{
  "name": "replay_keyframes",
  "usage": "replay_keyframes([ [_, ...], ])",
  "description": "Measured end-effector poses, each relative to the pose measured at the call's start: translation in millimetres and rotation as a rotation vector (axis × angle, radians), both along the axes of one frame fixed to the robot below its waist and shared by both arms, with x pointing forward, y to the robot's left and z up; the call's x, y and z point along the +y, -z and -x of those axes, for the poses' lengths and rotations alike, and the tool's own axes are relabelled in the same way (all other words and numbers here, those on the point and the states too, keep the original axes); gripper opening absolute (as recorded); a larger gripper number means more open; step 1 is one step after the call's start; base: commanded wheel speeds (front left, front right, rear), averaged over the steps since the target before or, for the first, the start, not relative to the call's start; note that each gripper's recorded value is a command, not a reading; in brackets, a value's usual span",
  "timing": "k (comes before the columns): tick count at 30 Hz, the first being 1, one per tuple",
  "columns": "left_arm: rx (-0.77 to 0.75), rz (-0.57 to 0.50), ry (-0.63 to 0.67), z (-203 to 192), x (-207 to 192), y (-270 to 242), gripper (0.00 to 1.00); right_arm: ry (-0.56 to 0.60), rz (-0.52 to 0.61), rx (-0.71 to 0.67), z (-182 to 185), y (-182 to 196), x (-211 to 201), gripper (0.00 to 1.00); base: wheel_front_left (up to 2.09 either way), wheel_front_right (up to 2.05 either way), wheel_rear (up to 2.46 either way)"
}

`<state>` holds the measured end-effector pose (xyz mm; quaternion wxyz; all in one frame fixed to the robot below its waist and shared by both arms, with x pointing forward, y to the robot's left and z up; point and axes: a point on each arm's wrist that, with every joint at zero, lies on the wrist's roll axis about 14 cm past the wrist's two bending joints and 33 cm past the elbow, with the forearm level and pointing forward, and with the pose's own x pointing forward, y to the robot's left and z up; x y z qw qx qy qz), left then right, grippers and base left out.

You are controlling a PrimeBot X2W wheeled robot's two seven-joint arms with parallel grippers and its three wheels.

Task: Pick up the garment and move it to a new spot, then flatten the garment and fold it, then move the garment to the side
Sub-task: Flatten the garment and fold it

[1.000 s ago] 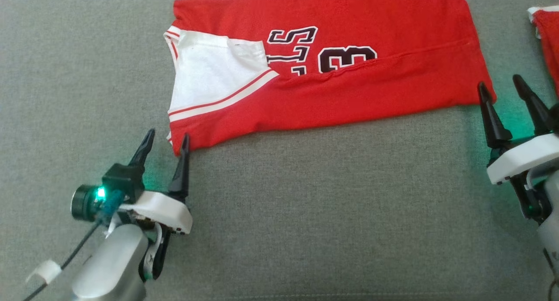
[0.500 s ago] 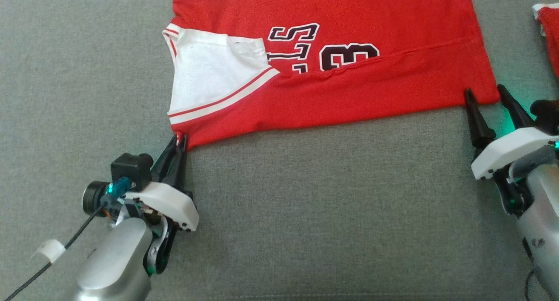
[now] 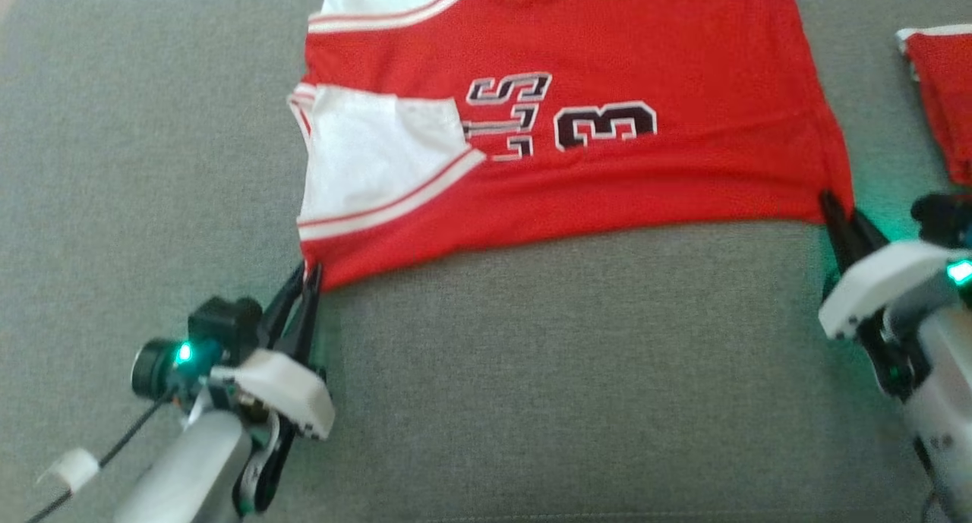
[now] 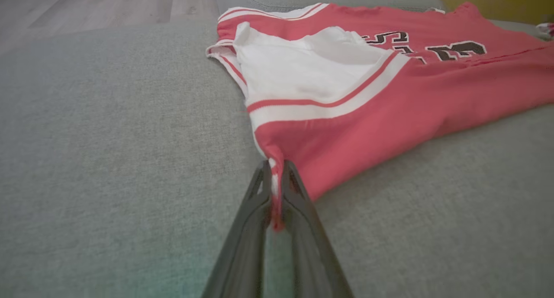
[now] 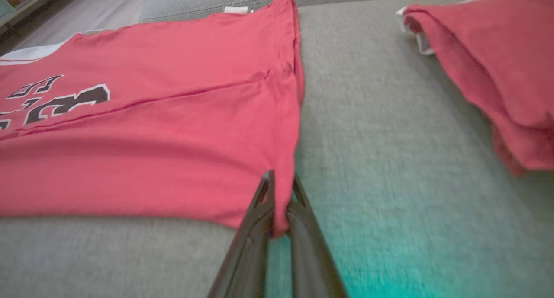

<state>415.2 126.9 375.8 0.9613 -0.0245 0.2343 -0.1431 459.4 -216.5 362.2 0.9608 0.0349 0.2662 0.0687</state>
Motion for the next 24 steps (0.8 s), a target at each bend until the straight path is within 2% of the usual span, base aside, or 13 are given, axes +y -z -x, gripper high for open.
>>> replay_keyframes([
  [13, 0.093, 0.028, 0.040, 68.7, -7.0, -4.3, 0.00, 0.047, -0.015, 0.085, 90.3, 6.4, -35.4, 0.00, 0.00, 0.00, 0.00],
  [21, 0.142, 0.054, 0.063, 85.4, -14.6, -8.7, 0.00, 0.078, -0.016, 0.136, 120.7, 3.1, -46.9, 0.00, 0.00, 0.00, 0.00],
  [22, 0.144, 0.055, 0.065, 86.0, -15.4, -8.3, 0.00, 0.079, -0.013, 0.137, 122.1, 1.9, -47.5, 0.34, 0.00, 0.00, 0.00],
  [23, 0.148, 0.054, 0.068, 86.4, -16.3, -8.0, 0.00, 0.082, -0.010, 0.138, 123.1, 0.8, -47.9, 0.91, 0.00, 0.00, 0.00],
  [24, 0.151, 0.055, 0.069, 86.5, -16.8, -7.9, 0.02, 0.086, -0.011, 0.135, 123.6, -0.9, -47.5, 1.00, 0.00, 0.00, 0.00],
])
